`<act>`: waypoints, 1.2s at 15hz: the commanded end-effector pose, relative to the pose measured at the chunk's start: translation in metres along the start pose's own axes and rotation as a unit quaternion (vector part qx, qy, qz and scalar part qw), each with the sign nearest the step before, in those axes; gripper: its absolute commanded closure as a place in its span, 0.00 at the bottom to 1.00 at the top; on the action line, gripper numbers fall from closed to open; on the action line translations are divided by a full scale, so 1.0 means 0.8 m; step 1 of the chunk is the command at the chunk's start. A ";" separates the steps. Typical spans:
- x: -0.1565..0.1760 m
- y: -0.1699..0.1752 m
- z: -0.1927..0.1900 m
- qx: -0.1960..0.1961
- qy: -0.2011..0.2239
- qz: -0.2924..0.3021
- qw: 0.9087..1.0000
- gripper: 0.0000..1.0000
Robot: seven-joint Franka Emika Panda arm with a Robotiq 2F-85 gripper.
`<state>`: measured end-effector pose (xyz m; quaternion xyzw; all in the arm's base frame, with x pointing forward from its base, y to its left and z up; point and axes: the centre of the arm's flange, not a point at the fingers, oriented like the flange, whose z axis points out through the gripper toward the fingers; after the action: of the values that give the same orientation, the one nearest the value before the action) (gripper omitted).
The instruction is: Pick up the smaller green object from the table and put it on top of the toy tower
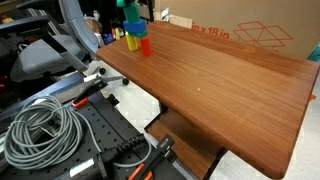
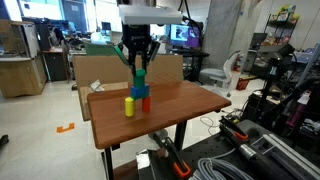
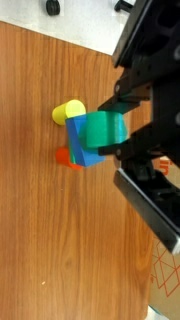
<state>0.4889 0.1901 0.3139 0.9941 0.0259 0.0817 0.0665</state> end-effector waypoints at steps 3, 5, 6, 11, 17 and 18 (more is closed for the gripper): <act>0.020 0.013 -0.014 -0.005 -0.013 0.006 1.000 0.91; 0.024 0.015 -0.014 -0.009 -0.016 0.008 1.000 0.91; 0.024 0.015 -0.012 -0.012 -0.016 0.008 1.000 0.74; 0.020 0.002 -0.006 -0.029 -0.024 0.001 0.999 0.27; 0.016 0.006 -0.012 -0.027 -0.026 0.000 0.999 0.00; 0.012 0.011 -0.016 -0.025 -0.024 0.000 0.999 0.00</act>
<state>0.4951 0.1873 0.3197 0.9941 0.0247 0.0639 0.0843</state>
